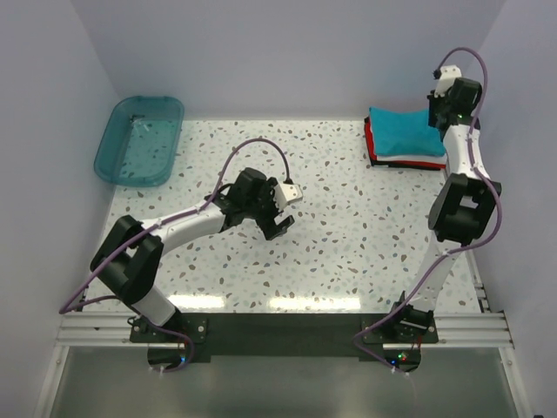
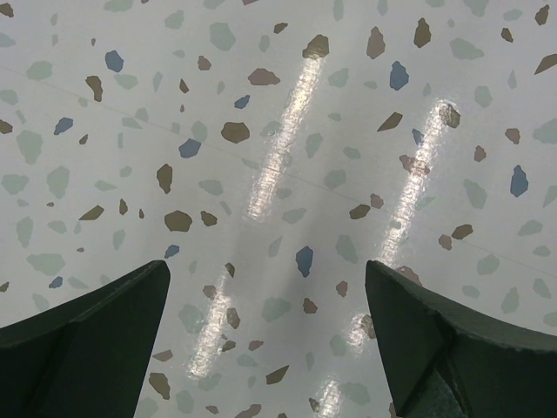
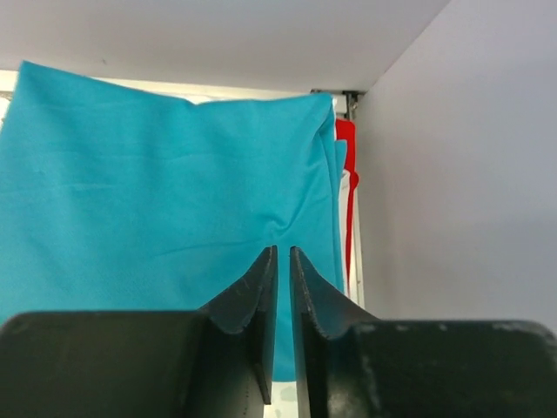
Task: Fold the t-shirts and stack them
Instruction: Neatly place the folded tshirt to the corner, then reset both grippers
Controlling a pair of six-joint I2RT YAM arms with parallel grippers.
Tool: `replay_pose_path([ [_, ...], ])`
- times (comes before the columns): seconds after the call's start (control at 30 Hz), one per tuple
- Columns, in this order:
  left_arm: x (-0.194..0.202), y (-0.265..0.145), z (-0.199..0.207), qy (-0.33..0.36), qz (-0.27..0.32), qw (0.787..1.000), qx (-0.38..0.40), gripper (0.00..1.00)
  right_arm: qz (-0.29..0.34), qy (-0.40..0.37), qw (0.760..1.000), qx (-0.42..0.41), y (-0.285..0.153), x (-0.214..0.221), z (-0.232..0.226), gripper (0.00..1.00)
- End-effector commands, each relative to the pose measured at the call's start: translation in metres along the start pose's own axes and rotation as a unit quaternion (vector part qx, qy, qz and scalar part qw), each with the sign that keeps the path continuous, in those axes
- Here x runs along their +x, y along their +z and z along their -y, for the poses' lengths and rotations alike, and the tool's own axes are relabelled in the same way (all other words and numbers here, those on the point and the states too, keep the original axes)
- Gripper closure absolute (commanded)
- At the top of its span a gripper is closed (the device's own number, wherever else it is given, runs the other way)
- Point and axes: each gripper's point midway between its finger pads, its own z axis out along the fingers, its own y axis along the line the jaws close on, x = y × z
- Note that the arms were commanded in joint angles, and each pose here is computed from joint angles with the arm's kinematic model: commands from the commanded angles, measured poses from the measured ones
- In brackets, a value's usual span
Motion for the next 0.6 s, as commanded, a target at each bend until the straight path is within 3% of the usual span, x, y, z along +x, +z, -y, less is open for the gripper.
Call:
replay_pose_path([
  [0.0, -0.017, -0.007, -0.007, 0.003, 0.031, 0.999, -0.014, 0.0, 0.0, 0.016, 1.0, 0.021, 0.024, 0.008, 0.006, 0.87],
  [0.3, -0.014, -0.001, -0.013, 0.016, 0.015, 1.0, -0.017, 0.0, -0.027, 0.018, 0.996, 0.078, 0.074, 0.041, 0.024, 0.88],
  [0.57, -0.016, 0.009, -0.018, 0.02, 0.013, 1.0, -0.008, 0.0, -0.05, -0.015, 0.984, 0.168, 0.074, 0.059, 0.056, 0.85],
])
